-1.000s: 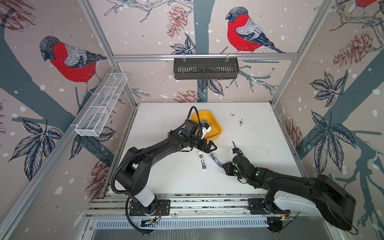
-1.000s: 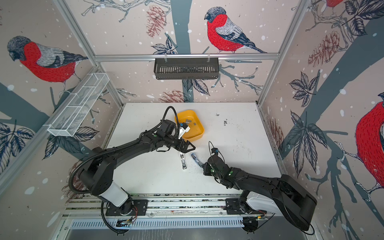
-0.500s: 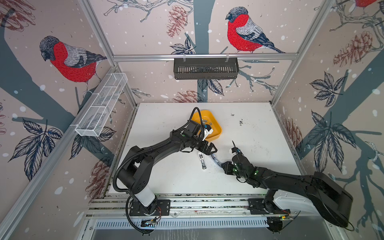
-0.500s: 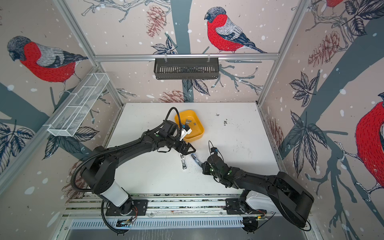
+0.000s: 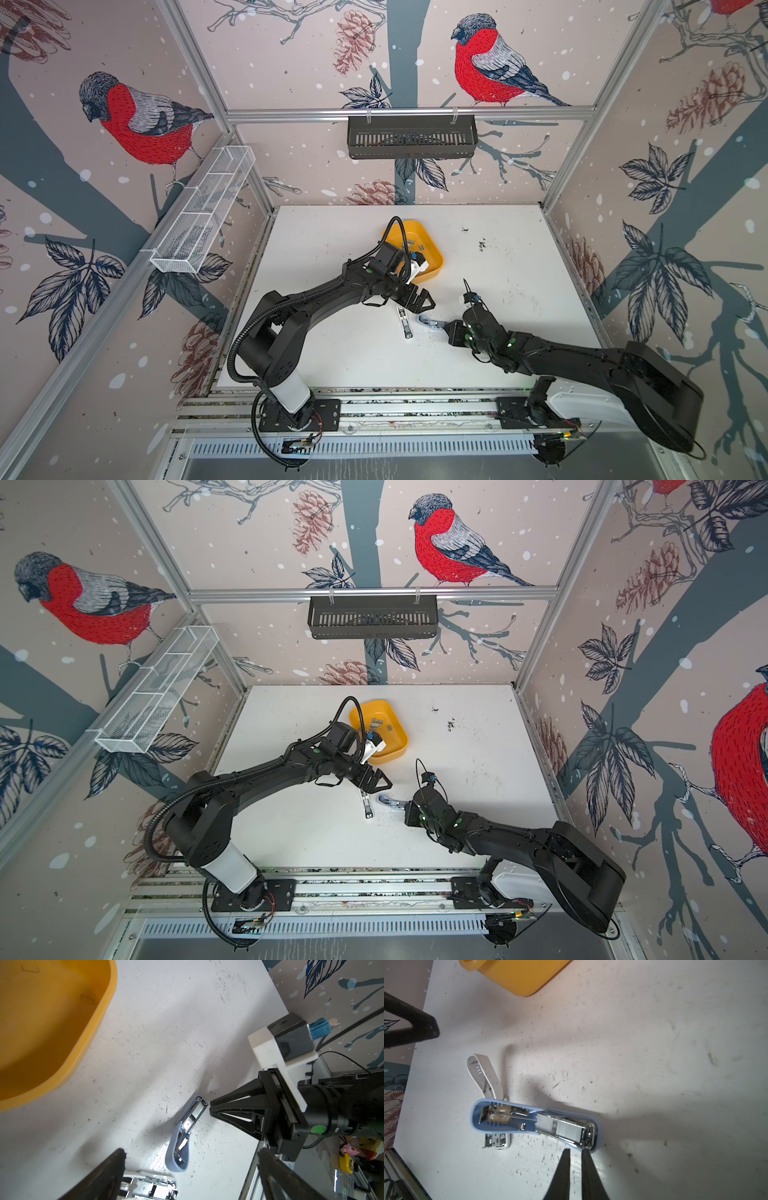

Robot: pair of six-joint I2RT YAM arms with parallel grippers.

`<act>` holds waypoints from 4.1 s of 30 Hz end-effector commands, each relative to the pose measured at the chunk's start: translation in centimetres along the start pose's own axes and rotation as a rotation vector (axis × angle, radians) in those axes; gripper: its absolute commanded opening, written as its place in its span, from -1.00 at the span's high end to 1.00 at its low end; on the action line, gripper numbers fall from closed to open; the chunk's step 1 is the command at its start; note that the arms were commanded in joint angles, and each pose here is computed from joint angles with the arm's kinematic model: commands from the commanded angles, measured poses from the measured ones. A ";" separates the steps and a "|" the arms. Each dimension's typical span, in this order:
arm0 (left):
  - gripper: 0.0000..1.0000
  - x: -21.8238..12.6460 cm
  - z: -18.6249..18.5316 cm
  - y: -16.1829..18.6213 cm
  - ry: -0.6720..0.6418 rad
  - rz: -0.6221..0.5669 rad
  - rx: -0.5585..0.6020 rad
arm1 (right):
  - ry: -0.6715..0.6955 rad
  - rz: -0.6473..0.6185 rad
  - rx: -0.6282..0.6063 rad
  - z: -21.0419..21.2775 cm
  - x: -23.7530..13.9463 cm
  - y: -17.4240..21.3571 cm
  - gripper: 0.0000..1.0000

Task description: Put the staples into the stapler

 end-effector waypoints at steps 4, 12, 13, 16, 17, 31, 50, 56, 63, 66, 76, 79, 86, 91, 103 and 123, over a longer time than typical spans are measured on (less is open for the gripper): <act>-0.98 -1.2 -0.8 -0.9 -0.008 -0.035 0.051 | 0.025 -0.038 -0.048 -0.2 -1.1 -1.3 0.69; -0.97 -4.9 -2.8 -2.4 -0.020 -0.262 0.067 | 0.039 -0.061 -0.106 -0.8 -2.4 -2.4 0.58; -0.98 -5.3 -3.0 -2.3 -0.029 -0.292 0.053 | 0.041 -0.067 -0.109 -0.8 -2.7 -2.5 0.57; -0.98 -6.5 -2.8 -1.7 -0.080 -0.329 -0.021 | 0.041 -0.086 -0.109 -1.2 -3.3 -2.9 0.54; -0.98 -6.7 -3.0 -1.4 -0.089 -0.333 -0.032 | 0.039 -0.090 -0.111 -1.2 -3.5 -3.0 0.54; -0.98 -5.2 -6.5 3.5 -0.089 -0.457 -0.211 | 0.004 -0.089 -0.193 -1.1 -4.2 -3.6 0.48; -0.96 0.0 -6.6 6.0 -0.052 -0.357 -0.361 | -0.025 0.024 -0.232 -0.8 -1.5 -3.8 0.44; -0.93 0.0 -5.8 5.6 -0.105 -0.353 -0.419 | -0.046 0.059 -0.225 -0.8 -0.5 -4.0 0.51; -0.91 0.7 -5.2 6.1 -0.153 -0.297 -0.456 | -0.108 0.088 -0.249 0.4 0.1 -3.7 0.55; -0.96 0.9 -5.0 6.4 -0.156 -0.285 -0.468 | -0.112 0.092 -0.256 0.5 0.4 -3.8 0.55; -0.98 1.2 -4.7 6.6 -0.161 -0.287 -0.492 | -0.101 0.124 -0.246 0.1 1.7 -3.0 0.63; -0.98 1.3 -4.6 6.4 -0.166 -0.285 -0.490 | -0.102 0.121 -0.244 0.3 1.8 -3.2 0.64; -0.97 1.5 -4.3 6.6 -0.179 -0.272 -0.503 | -0.094 0.134 -0.240 0.0 2.2 -2.8 0.67; -0.94 1.7 -4.1 6.8 -0.180 -0.265 -0.503 | -0.089 0.138 -0.239 -0.1 2.3 -2.6 0.72; -0.94 2.1 -3.9 6.8 -0.181 -0.252 -0.504 | -0.071 0.138 -0.240 -0.4 2.4 -2.1 0.82; -0.88 3.3 -4.7 6.2 -0.099 -0.231 -0.525 | -0.048 0.123 -0.257 -0.4 2.0 -1.7 0.85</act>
Point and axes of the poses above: each gripper's point midway between its finger pads, its own x axis out along the fingers, its own z axis along the line the jaws close on, y = z × x, the point moved 1 cm from there along -x, back along the fingers, and after that the axes turned 6 degrees about x, right-handed, at the moved point
